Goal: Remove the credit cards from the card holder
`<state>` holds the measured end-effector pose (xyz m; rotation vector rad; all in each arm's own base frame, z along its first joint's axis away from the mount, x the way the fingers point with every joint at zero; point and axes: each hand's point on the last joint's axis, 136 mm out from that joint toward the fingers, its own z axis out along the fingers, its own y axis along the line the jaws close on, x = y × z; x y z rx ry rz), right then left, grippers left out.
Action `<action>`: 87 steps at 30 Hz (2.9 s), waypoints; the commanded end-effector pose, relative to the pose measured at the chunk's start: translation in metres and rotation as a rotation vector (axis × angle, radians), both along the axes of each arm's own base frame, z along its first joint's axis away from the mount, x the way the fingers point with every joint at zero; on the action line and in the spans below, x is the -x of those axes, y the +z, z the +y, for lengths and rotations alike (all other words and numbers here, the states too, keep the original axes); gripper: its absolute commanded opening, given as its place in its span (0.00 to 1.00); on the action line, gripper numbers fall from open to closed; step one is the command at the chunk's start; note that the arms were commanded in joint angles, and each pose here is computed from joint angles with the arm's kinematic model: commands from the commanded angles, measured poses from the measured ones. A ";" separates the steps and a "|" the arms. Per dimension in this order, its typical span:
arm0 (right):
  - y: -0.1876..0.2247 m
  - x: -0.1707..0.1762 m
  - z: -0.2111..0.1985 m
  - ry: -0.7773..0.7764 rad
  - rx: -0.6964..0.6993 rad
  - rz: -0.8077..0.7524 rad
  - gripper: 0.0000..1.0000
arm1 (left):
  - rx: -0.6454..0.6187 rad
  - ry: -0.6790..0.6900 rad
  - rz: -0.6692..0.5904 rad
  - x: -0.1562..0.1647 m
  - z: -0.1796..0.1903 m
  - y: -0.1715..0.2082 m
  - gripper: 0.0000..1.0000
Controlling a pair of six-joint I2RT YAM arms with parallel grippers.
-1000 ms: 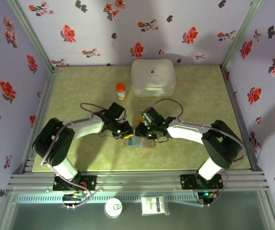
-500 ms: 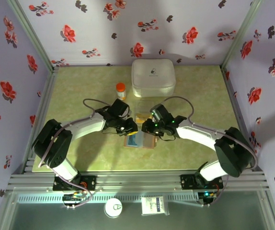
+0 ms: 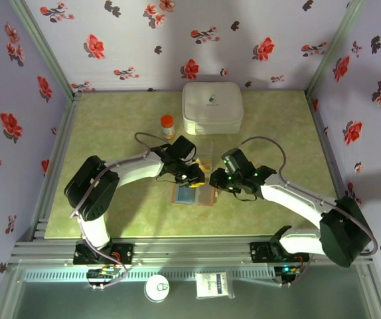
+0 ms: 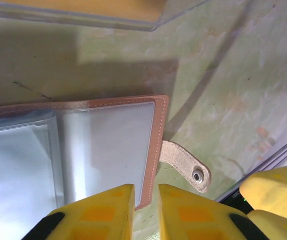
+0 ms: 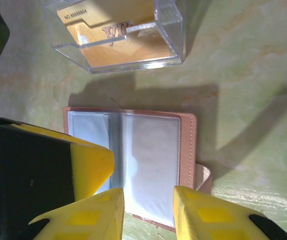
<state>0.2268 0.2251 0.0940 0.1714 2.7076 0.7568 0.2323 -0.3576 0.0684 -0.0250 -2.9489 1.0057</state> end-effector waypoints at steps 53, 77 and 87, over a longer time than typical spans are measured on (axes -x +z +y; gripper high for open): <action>-0.060 0.021 0.015 0.083 0.340 0.167 0.38 | -0.121 0.176 0.086 0.009 0.113 -0.055 0.07; -0.082 0.005 0.025 0.087 0.291 0.170 0.72 | -0.153 0.206 0.084 0.006 0.128 -0.060 0.06; -0.072 -0.003 0.025 0.088 0.316 0.151 0.71 | -0.151 0.217 0.079 -0.001 0.133 -0.057 0.06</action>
